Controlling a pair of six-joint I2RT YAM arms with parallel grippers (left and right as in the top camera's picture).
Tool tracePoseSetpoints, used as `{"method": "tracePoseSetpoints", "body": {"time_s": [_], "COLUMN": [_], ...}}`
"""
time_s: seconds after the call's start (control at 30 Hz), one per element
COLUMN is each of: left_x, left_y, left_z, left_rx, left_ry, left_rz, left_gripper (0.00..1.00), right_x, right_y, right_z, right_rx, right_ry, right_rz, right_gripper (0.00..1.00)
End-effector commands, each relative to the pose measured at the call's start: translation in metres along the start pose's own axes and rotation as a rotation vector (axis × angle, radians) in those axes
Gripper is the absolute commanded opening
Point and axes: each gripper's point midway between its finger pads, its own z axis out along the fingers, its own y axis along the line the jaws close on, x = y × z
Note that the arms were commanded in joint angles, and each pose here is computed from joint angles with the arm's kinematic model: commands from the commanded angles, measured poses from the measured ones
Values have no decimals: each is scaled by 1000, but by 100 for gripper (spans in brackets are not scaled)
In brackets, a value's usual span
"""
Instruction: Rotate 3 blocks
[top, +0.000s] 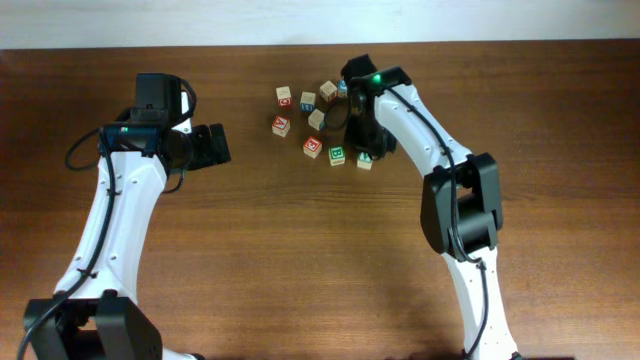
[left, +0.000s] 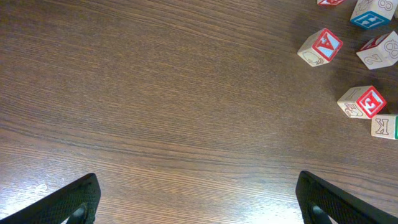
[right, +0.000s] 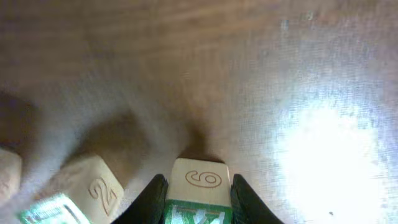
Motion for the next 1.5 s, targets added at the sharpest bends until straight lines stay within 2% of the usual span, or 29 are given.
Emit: {"method": "tracePoseSetpoints", "body": {"time_s": [0.0, 0.07, 0.13, 0.23, 0.3, 0.5, 0.63, 0.73, 0.8, 0.97, 1.1, 1.13, 1.23, 1.4, 1.47], "left_x": [-5, -5, -5, -7, -8, -10, -10, -9, -8, -7, -7, -7, -7, -8, -8], "left_y": [-1, -1, -1, -1, -1, -2, -2, -2, -2, -1, -1, -1, -1, -2, -2], "left_z": [-1, -1, -1, -1, -1, -1, -1, -1, -1, -1, -1, -1, -1, -1, -1], "left_rx": [-7, -7, -7, -6, -5, -3, -2, -3, -4, -5, -5, -5, -5, -5, -4], "left_ry": [-9, -9, -9, -14, -18, -26, -27, -24, -19, -17, -17, -17, -17, -18, -20], "left_rz": [-13, -13, -13, -14, -13, -14, -14, -14, -13, -13, -13, -14, -13, -13, -14], "left_gripper": [99, 99, 99, 99, 99, 99, 99, 99, 99, 99, 99, 99, 99, 99, 99], "right_x": [36, 50, 54, 40, 22, -56, -78, -87, -91, -96, -90, -88, -75, -47, -20], "right_y": [-5, -8, -8, 0, 6, 51, 94, 109, 115, 118, 113, 111, 102, 76, 70], "right_z": [7, 5, 3, -10, -26, -76, -59, -34, -20, 0, 6, 7, 8, -5, -1], "right_rx": [78, 105, 112, 76, 54, -126, -231, -240, -259, -266, -245, -237, -201, -129, -115], "right_ry": [116, 163, 174, 123, 55, -289, -387, -414, -418, -418, -388, -376, -322, -205, -90], "right_rz": [-55, -107, -122, -205, -229, -324, -313, -219, -152, -85, -87, -88, -90, -96, -110], "right_gripper": [34, 44, 49, 70, 75, 79, 79, 79, 79, 67, 36, 33, 26, 26, 25]}}
